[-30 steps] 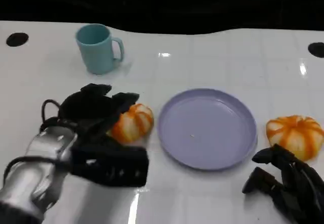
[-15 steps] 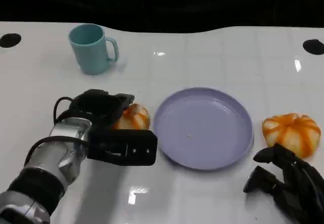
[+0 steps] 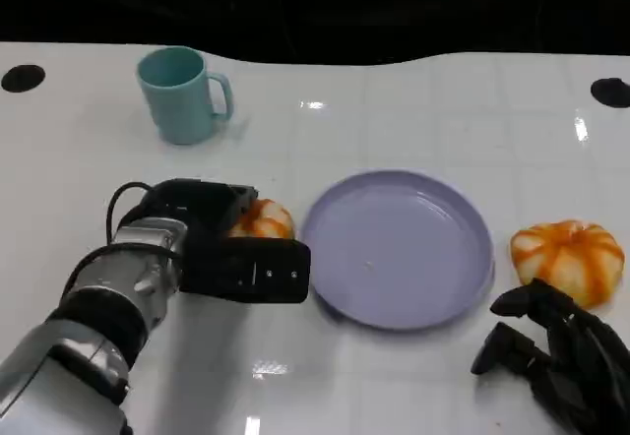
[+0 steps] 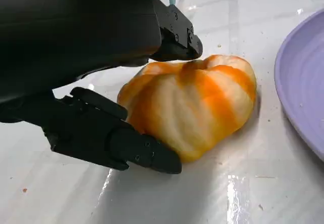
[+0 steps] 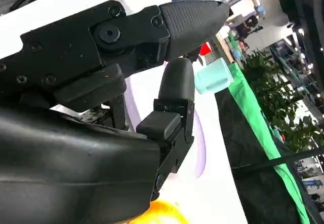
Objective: Grasp the bread from the table and place it into the plate.
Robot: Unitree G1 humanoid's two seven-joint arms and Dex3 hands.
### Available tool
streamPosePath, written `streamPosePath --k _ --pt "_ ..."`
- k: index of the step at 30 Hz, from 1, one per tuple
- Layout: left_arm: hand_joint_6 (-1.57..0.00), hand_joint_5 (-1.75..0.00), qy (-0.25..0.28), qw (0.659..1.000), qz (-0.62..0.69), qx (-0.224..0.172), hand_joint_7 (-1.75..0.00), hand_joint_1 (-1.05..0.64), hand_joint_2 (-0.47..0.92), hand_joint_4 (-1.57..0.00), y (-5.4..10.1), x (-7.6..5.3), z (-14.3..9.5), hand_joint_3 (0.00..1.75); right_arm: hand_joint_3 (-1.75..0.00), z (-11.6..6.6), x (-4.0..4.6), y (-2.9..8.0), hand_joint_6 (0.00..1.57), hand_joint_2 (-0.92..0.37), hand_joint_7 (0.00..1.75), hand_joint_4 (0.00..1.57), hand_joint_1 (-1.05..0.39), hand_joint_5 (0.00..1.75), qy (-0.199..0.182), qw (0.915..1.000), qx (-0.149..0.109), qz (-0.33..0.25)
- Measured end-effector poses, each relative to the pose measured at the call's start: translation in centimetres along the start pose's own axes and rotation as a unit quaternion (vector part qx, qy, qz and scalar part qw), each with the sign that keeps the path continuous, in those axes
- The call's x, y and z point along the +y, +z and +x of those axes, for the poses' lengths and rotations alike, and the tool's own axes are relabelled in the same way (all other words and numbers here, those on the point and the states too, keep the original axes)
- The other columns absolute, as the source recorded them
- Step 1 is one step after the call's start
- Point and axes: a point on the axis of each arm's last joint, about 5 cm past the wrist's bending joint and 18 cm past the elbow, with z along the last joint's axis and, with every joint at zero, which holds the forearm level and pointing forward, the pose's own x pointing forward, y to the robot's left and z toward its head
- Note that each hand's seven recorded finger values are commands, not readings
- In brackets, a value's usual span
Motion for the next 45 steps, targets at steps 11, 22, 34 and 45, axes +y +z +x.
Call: streamPosePath --k 11,22,34,45 --pt "-1.18 -1.54 0.051 0.998 -0.029 -0.022 -0.13 -0.29 0.92 -0.73 -0.5 -0.4 -0.2 0.14 -0.22 0.1 0.08 0.1 0.62 -0.92 1.18 0.66 -0.55 1.54 -0.005 1.0 0.001 0.002" --pt "-1.19 -1.64 0.073 0.997 -0.03 -0.026 -0.15 -0.29 0.92 -0.7 -0.7 -0.7 -0.2 0.14 -0.22 0.1 0.07 0.1 0.62 -0.92 1.19 0.66 -0.55 1.55 -0.002 1.0 0.001 0.001" --pt "-0.59 -1.75 0.189 0.979 -0.068 -0.045 -1.74 -0.18 0.73 -0.85 -2.0 -0.1 -0.7 0.75 -0.22 0.0 0.02 0.1 0.61 -0.92 1.19 0.67 -0.52 1.52 0.0 1.0 -0.001 0.001" --pt "-0.56 -1.75 0.233 0.966 -0.099 -0.048 -1.75 -0.14 0.63 -0.83 -1.8 0.8 -0.7 0.93 -0.21 0.0 -0.03 0.1 0.62 -0.92 1.16 0.69 -0.53 1.49 0.0 1.0 -0.002 0.001"
